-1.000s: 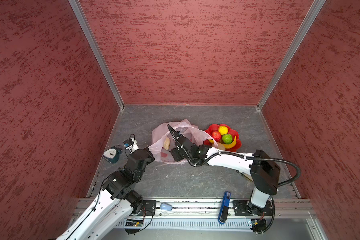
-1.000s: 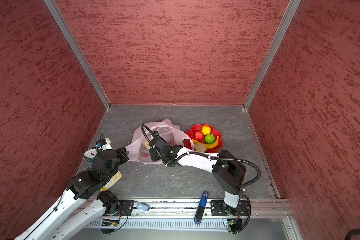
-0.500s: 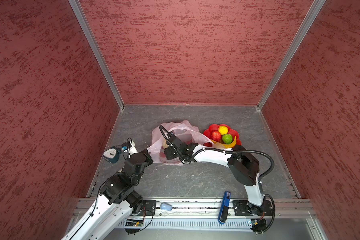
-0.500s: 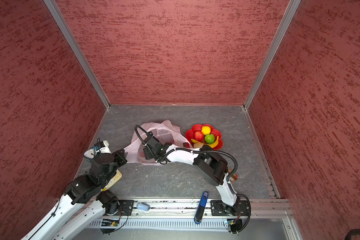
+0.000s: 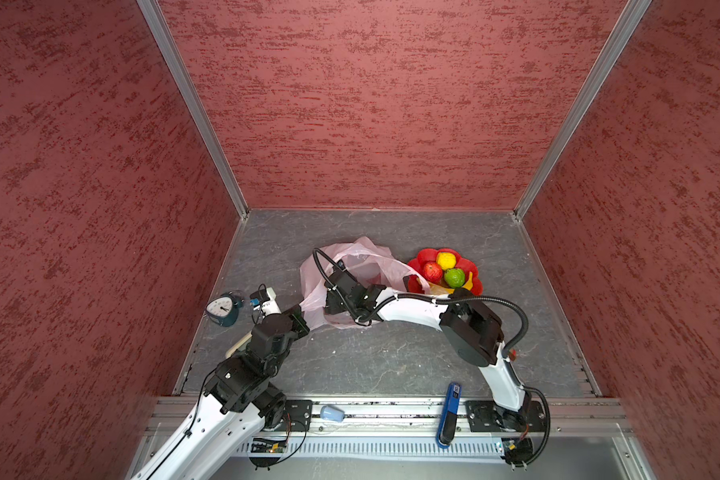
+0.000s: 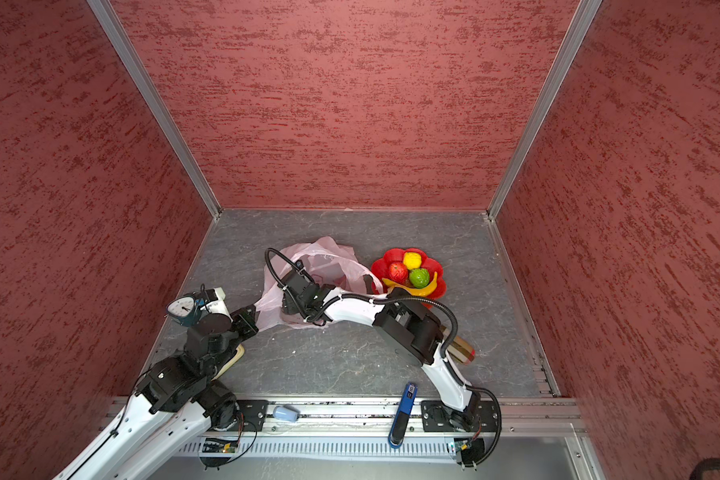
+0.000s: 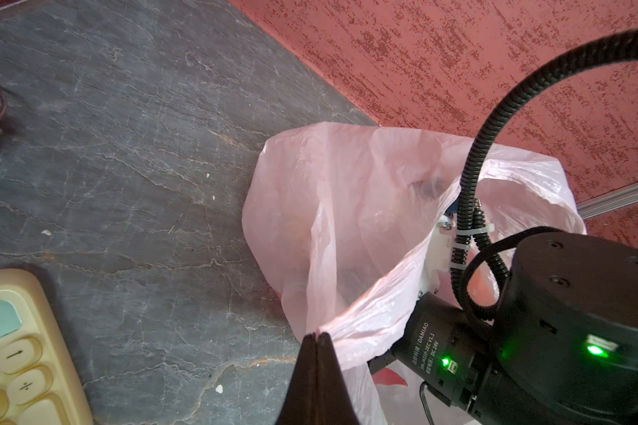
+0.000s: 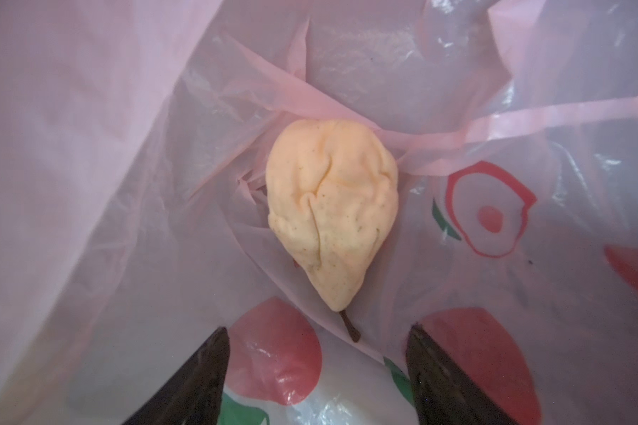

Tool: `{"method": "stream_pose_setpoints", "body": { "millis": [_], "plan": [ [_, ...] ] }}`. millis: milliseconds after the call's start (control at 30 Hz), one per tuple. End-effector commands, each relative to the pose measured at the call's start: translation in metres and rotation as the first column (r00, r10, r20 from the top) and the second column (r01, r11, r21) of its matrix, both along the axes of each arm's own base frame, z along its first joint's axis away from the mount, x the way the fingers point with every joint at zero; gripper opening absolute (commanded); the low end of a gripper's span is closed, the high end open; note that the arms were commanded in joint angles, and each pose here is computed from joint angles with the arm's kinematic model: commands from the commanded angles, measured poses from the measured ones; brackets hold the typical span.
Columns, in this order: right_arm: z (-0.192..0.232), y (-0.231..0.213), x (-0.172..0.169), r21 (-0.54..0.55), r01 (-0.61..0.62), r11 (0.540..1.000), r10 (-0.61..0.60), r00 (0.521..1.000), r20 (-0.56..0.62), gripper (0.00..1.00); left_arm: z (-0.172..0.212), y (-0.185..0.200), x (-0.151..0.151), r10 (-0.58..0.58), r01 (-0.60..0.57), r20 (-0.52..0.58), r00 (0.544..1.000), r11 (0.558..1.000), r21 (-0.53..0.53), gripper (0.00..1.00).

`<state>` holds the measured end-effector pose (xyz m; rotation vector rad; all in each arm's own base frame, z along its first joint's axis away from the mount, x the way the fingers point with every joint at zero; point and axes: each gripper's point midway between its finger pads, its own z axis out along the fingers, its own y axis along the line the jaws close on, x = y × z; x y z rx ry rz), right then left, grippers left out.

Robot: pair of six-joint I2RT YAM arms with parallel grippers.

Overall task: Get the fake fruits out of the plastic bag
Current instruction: 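Lower the right gripper deeper into the bag over the beige fruit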

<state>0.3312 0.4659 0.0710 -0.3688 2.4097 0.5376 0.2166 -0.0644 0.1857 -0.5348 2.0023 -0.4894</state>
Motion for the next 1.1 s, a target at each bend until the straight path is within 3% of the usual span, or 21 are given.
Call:
{"method": "stream_pose_setpoints", "body": {
  "millis": [0, 1067],
  "plan": [
    [0.017, 0.01, 0.018, 0.055, 0.053, 0.997, -0.056, 0.997, 0.053, 0.77, 0.006, -0.006, 0.0, -0.036, 0.037, 0.031, 0.999, 0.999, -0.009, 0.04],
    [-0.022, 0.02, 0.044, 0.025, 0.084, 0.996, -0.085, 0.995, 0.049, 0.72, 0.003, -0.003, -0.005, -0.047, 0.047, 0.037, 0.998, 0.999, -0.004, 0.04]
  ]
}}
